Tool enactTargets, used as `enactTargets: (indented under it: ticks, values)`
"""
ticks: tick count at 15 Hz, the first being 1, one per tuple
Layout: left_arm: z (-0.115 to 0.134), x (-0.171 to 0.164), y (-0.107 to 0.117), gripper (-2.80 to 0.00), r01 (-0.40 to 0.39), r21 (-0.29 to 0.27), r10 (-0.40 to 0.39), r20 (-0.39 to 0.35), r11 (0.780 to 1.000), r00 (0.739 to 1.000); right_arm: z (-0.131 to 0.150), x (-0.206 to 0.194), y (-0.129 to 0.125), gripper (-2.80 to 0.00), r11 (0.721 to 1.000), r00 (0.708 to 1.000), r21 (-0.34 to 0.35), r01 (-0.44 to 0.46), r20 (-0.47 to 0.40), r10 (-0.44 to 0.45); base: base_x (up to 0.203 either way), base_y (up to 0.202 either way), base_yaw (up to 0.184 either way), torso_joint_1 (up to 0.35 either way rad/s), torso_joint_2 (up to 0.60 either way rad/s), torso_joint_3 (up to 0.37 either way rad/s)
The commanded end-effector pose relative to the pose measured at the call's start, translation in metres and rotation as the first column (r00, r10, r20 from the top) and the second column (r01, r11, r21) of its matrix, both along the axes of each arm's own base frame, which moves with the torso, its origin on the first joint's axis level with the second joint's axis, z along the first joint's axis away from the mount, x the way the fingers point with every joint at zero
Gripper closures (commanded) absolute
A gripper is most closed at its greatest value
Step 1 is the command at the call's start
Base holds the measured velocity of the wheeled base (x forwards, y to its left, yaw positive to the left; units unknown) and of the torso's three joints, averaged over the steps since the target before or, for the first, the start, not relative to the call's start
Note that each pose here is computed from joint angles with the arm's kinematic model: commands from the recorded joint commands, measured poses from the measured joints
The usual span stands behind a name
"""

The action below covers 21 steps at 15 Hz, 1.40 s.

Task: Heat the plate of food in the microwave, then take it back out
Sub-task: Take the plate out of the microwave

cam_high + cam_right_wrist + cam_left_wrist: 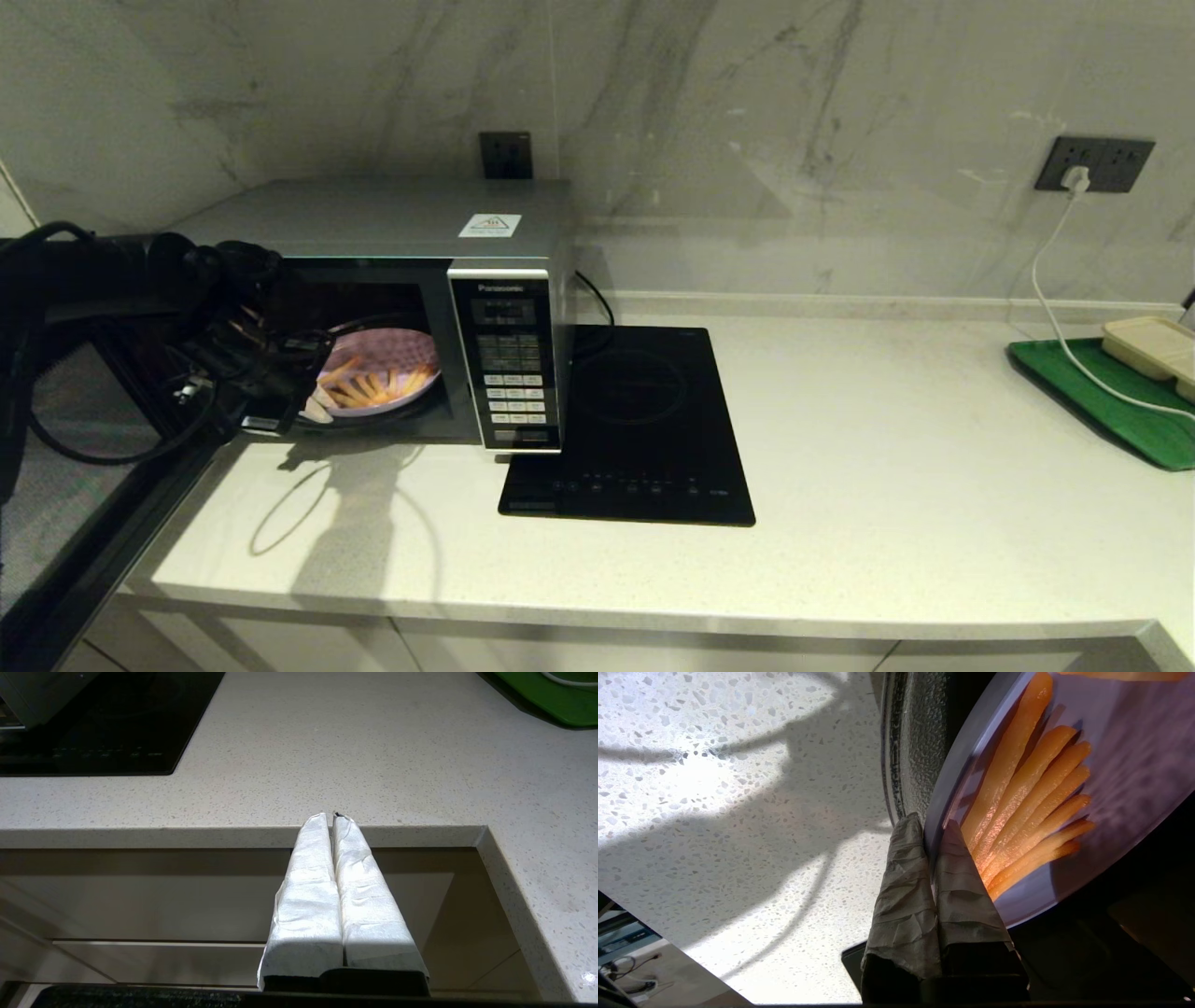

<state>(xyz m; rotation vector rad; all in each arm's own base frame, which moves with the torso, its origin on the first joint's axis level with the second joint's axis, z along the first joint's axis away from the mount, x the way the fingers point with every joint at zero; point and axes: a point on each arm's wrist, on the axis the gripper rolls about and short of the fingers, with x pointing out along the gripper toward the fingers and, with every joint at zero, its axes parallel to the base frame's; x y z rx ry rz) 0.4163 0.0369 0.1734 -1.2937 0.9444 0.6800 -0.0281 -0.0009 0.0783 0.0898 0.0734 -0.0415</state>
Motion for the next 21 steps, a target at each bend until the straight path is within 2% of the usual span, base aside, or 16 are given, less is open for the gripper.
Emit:
enactTargets:
  ticks: [1, 5, 9, 15, 21]
  values:
    - [0.008, -0.002, 0.001, 0.00, -0.008, -0.004, 0.008, 0.031, 1.000, 0.999, 0.000, 0.000, 0.000, 0.00, 1.000, 1.000, 0.001, 0.000, -0.001, 0.000, 0.000, 0.000, 0.000, 0.000, 0.00, 0.000]
    - [0.012, -0.004, 0.001, 0.00, -0.002, -0.016, 0.003, 0.043, 1.000, 0.999, 0.000, 0.000, 0.000, 0.00, 1.000, 1.000, -0.001, 0.000, -0.001, 0.000, 0.000, 0.000, 0.000, 0.000, 0.00, 0.000]
    - [0.031, -0.016, 0.000, 0.00, 0.016, -0.051, -0.012, 0.079, 0.999, 0.997, 0.000, 0.000, 0.000, 0.00, 1.000, 1.000, 0.001, 0.000, -0.001, 0.000, 0.000, 0.000, 0.000, 0.000, 0.00, 0.000]
    - [0.028, -0.037, 0.000, 0.00, 0.025, -0.086, -0.023, 0.024, 0.996, 0.999, 0.000, 0.000, 0.000, 0.00, 1.000, 1.000, 0.001, 0.000, -0.001, 0.000, 0.000, 0.000, 0.000, 0.000, 0.00, 0.000]
    - [0.033, -0.057, -0.002, 0.00, 0.027, -0.092, -0.026, 0.012, 0.995, 1.000, 0.000, 0.000, 0.000, 0.00, 1.000, 1.000, 0.001, 0.000, -0.001, 0.000, 0.000, 0.000, 0.000, 0.000, 0.00, 0.000]
